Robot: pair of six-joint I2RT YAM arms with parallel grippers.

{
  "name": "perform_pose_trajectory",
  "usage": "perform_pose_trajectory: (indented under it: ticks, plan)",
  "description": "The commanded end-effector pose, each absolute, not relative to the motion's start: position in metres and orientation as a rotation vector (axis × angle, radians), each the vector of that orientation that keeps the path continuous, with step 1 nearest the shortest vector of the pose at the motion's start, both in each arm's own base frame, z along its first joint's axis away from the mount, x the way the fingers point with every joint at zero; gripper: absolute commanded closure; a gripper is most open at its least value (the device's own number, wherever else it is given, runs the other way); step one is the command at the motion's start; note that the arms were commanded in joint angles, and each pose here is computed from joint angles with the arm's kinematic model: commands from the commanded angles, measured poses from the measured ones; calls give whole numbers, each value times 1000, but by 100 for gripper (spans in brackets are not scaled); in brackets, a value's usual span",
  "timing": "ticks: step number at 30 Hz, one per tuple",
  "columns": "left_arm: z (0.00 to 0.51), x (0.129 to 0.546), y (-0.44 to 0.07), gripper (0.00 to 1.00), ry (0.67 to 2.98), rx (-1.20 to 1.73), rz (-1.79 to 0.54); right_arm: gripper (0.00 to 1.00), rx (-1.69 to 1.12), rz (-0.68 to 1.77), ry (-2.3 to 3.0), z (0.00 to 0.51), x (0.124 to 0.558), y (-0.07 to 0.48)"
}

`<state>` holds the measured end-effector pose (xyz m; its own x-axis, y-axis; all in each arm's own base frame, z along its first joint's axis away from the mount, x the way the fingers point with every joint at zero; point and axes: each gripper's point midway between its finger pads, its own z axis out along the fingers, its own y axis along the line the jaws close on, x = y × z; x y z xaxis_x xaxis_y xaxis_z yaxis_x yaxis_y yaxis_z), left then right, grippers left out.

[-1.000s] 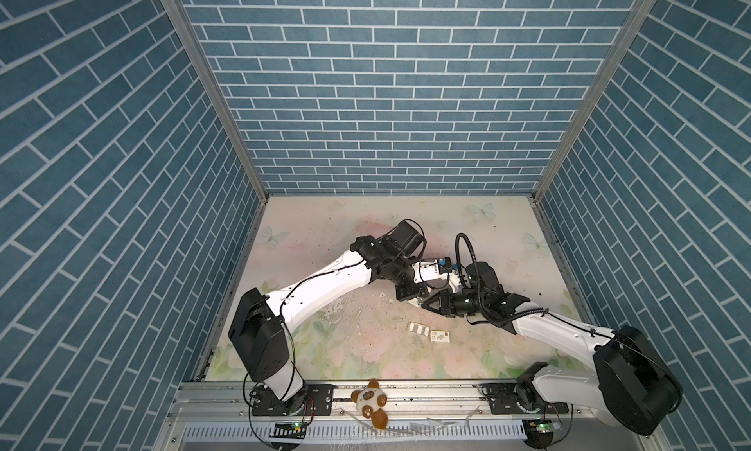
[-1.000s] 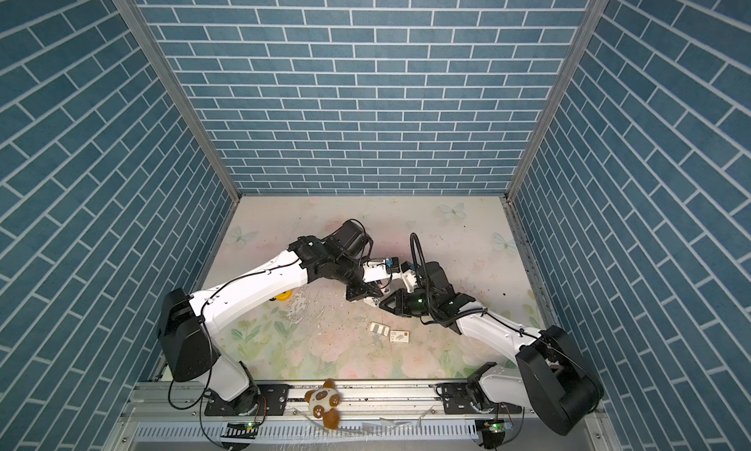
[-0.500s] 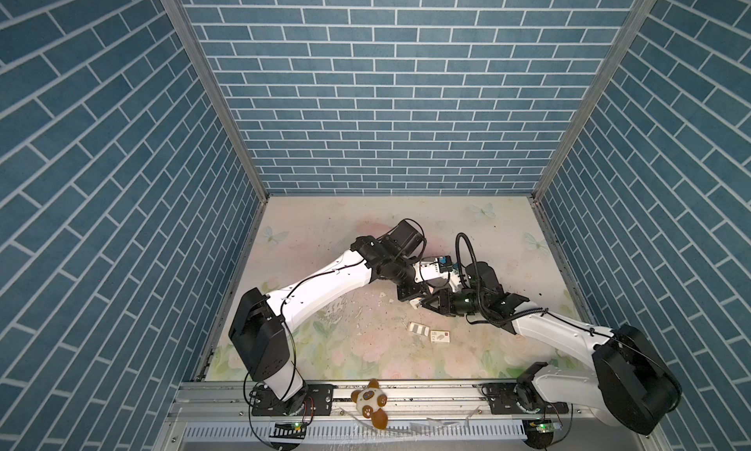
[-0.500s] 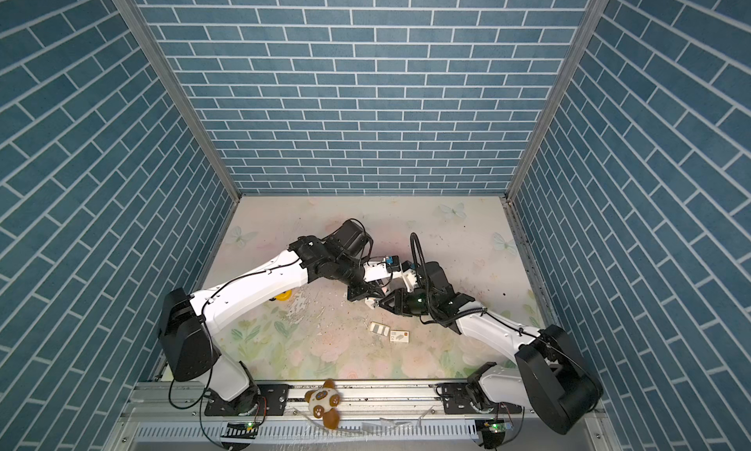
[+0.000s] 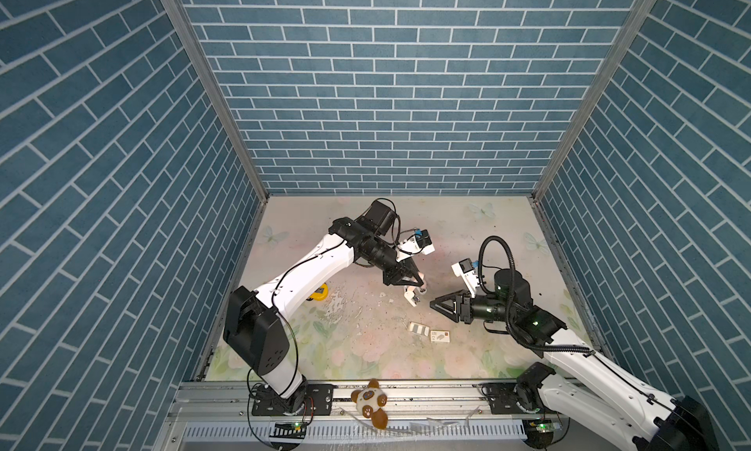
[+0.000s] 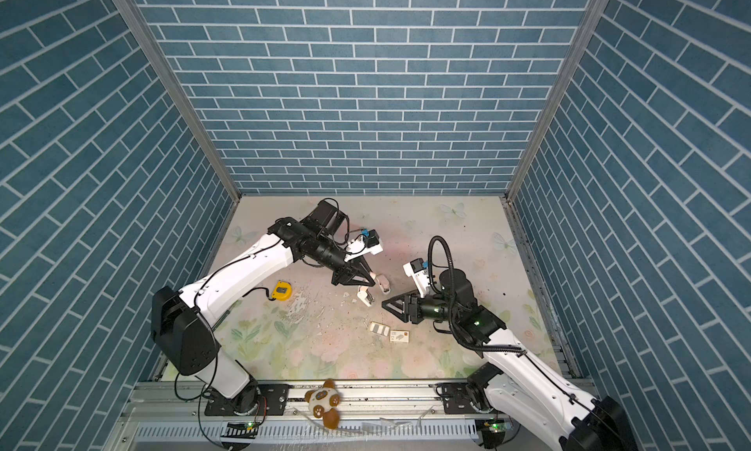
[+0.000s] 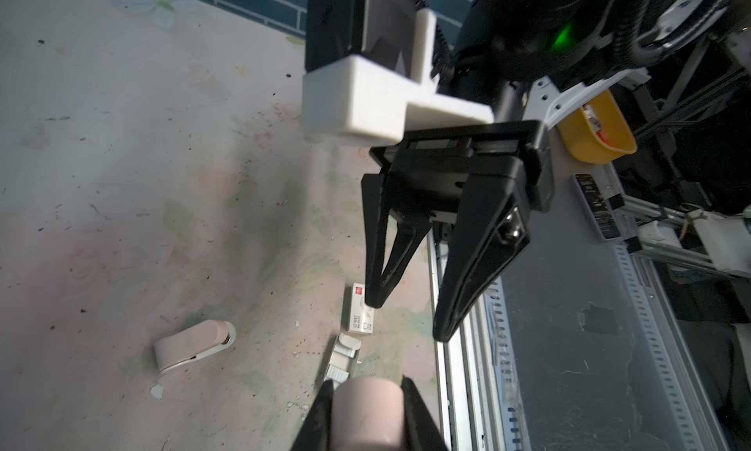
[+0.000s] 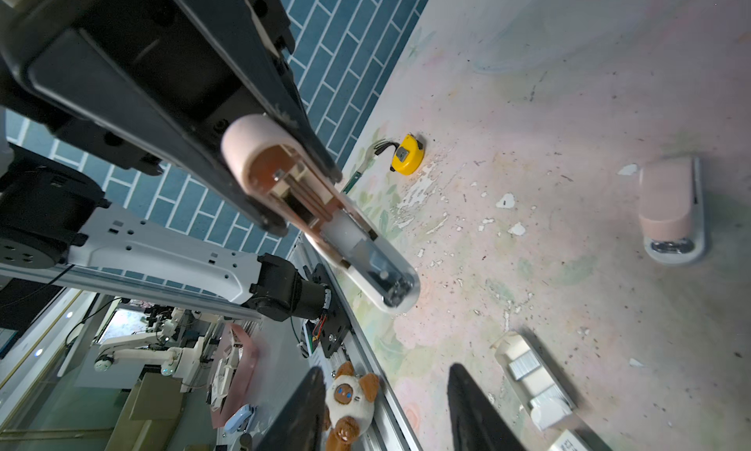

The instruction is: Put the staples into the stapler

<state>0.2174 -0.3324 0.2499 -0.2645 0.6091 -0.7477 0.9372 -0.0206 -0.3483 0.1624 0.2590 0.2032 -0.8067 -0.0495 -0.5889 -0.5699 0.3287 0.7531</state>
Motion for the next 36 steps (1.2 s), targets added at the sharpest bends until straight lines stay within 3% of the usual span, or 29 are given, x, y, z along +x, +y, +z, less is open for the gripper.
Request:
perform_pose_trajectory:
  ticks: [1, 12, 27, 32, 36]
  plan:
    - [266, 201, -339, 100, 1869, 1589, -1422, 49, -657, 1547, 2016, 233, 161, 269]
    - [269, 203, -349, 100, 1866, 1560, -1567, 49, -692, 1639, 1922, 258, 167, 285]
    - [273, 206, -356, 100, 1865, 1527, -1650, 53, -674, 1709, 1913, 251, 174, 301]
    - [274, 204, -355, 100, 1863, 1526, -1645, 61, -653, 1697, 1941, 243, 178, 303]
    - [274, 204, -354, 100, 1864, 1522, -1630, 74, -625, 1658, 1976, 235, 183, 302]
